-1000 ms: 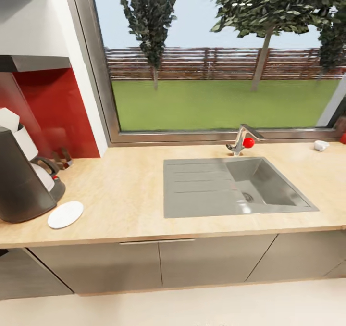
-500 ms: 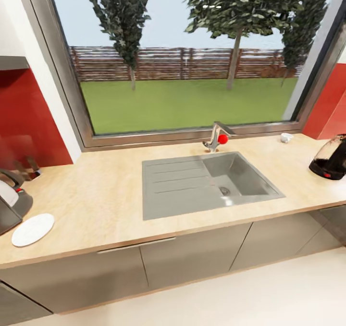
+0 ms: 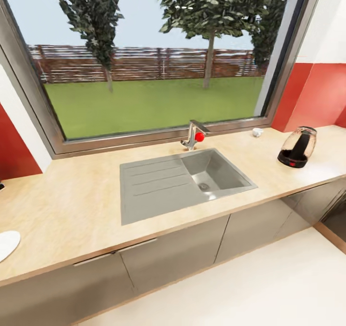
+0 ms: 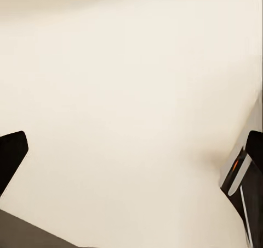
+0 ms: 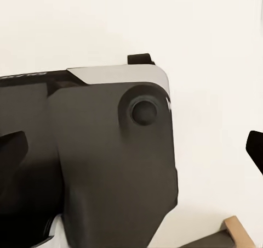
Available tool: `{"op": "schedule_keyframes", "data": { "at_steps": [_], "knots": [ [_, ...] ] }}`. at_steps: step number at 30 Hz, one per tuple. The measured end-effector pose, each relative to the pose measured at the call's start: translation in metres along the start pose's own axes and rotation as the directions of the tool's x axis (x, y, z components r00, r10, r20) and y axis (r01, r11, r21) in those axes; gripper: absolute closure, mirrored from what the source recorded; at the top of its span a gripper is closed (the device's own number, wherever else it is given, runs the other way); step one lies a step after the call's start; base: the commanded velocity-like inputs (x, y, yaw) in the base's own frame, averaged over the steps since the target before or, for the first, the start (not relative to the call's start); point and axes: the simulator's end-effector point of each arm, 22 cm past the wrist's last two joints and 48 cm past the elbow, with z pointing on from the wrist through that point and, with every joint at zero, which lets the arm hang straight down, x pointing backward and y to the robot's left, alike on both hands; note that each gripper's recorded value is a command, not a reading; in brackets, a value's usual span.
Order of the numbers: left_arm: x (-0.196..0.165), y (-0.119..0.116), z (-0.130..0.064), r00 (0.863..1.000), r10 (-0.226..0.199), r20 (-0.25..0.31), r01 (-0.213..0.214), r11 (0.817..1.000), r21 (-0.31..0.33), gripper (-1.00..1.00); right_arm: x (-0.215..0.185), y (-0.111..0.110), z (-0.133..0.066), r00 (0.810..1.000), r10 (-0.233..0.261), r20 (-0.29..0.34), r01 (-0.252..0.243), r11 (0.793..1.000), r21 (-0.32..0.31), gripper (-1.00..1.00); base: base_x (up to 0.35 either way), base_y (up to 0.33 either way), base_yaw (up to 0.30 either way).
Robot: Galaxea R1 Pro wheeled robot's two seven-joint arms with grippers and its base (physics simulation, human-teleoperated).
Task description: Set up a coffee station on the kitchen countertop: keep the coffee maker on the countertop, move the bottle of coffee from the kitchen shelf to the counter next to the coffee maker, place a paper coffee filter on top of the coffee maker, put the saucer next to the coffee maker with the coffee cup on the saucer, and place the electric kettle next to the coffee maker.
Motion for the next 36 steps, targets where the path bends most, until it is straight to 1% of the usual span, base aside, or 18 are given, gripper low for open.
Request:
{"op": "schedule_keyframes", "data": {
  "at_steps": [2,5,9,13,21,26,30,36],
  "knots": [
    [-0.002,-0.002,-0.001,1.000,0.001,0.005,-0.001,1.000,0.004,-1.00,0.000,0.001,0.000,1.000,0.000,0.001,0.000,1.000,-0.001,-1.00,0.000,0.000,-0.285],
    [-0.004,-0.007,-0.002,1.000,0.019,0.014,-0.020,1.000,0.014,-1.00,0.000,0.001,0.000,1.000,-0.001,0.000,0.001,1.000,-0.001,-1.00,0.000,0.000,-0.285],
    [-0.002,-0.011,-0.003,1.000,0.023,0.014,-0.024,1.000,0.021,-1.00,0.000,0.001,0.000,1.000,-0.001,0.001,0.001,1.000,-0.001,-1.00,0.000,0.000,-0.285],
    [0.000,-0.021,-0.006,0.999,0.031,0.012,-0.031,0.999,0.035,-1.00,0.000,0.001,0.000,1.000,0.000,0.001,0.000,1.000,-0.001,-1.00,0.000,0.000,-0.285],
    [-0.003,-0.024,-0.008,0.999,0.024,0.030,-0.025,0.999,0.040,-1.00,-0.001,0.001,0.000,1.000,-0.001,0.002,0.001,1.000,-0.002,-1.00,0.000,0.000,-0.269],
    [-0.004,-0.024,-0.008,0.999,0.023,0.033,-0.025,0.999,0.041,-1.00,-0.003,0.002,0.000,1.000,-0.005,0.013,0.005,1.000,-0.002,-1.00,0.000,-0.040,-0.044],
    [-0.004,-0.024,-0.008,0.999,0.022,0.032,-0.023,0.999,0.041,-1.00,-0.017,0.002,-0.001,0.997,-0.002,0.077,0.002,1.000,-0.003,-1.00,0.000,-0.189,-0.004],
    [-0.003,-0.025,-0.008,0.999,0.020,0.031,-0.021,0.999,0.041,-1.00,-0.018,0.002,-0.001,0.997,0.010,0.083,-0.010,1.000,-0.001,-1.00,-0.002,-0.267,0.000]
  ]
}}
